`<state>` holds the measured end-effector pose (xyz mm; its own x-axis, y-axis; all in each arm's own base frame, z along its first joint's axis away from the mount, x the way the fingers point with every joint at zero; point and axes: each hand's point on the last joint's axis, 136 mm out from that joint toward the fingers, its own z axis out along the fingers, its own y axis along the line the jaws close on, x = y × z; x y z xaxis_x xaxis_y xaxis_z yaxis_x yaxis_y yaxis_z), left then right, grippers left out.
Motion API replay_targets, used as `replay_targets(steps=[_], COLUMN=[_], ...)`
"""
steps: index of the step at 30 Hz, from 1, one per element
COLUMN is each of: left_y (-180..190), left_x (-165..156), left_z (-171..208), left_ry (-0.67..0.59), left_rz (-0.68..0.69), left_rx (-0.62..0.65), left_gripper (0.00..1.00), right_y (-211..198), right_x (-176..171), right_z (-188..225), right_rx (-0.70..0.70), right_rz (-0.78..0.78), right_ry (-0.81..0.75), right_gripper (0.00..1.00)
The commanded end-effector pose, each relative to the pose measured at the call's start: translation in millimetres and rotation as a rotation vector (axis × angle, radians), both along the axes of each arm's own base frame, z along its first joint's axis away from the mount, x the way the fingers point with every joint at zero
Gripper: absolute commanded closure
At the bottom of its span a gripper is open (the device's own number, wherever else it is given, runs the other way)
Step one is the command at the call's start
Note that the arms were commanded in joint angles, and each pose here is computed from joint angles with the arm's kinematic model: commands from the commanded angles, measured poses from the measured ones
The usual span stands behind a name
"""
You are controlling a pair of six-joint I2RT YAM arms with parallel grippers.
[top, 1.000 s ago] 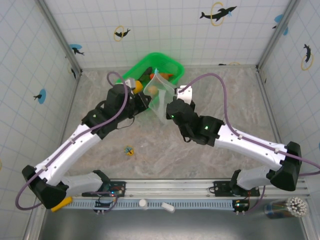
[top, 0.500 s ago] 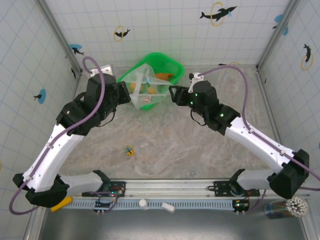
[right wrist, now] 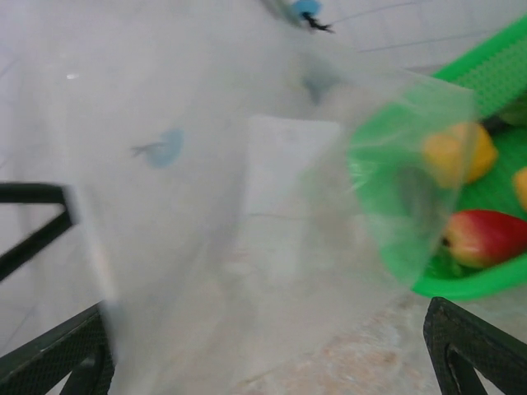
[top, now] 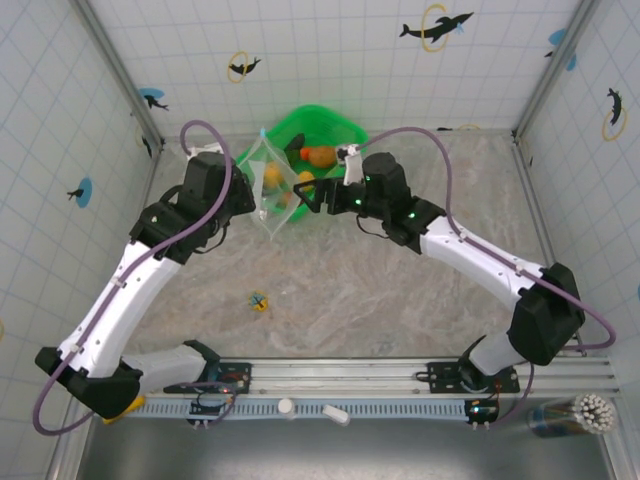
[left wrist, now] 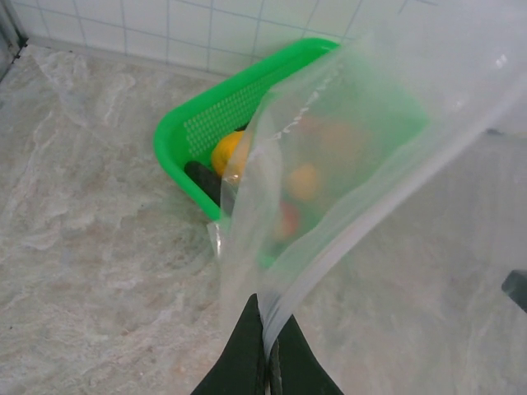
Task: Place the food in the zip-top bag and seal the zipper
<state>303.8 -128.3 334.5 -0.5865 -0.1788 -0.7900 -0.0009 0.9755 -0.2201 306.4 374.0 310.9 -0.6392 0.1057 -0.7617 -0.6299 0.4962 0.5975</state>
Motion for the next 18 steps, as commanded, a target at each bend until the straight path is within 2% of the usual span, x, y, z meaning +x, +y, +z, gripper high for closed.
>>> replay_targets(steps=[1,4,7,8,11,14,18], left_y=[1,3,11,18,55,88,108], left_x=[6,9,12,13,13,10,4], left_z=[8,15,22,27,48,71,86], left_ry=[-0.033,-0.045,-0.063,-0.080,-0.170,-0.251,-0.304], left_rz=[-0.009,-0.014,0.021,0.048,0.202,0.346,0.435], left_rx=[-0.018,-0.051,-0.040,-0.025,0.090,0.203,0.278], left_gripper=[1.00,1.00,1.00,1.00,1.00,1.00,1.00], right_y=[16,19,10,3,-18,-38,-61], right_x=[-28,-43,-34,-19,23,57,86], right_z=[52,69,77,74,50,5,-48], right_rx=[0.070,0.101,0.112,0.102,0.042,-0.066,-0.146], right_rz=[0.149,0.219,0.150,0.080,-0.096,-0.261,-0.419], right_ry=[-0.173,-0.229,-0.257,-0.239,-0.134,-0.014,0.105], right_gripper=[0.00,0.00,0.00,0.00,0.05,0.08,0.08])
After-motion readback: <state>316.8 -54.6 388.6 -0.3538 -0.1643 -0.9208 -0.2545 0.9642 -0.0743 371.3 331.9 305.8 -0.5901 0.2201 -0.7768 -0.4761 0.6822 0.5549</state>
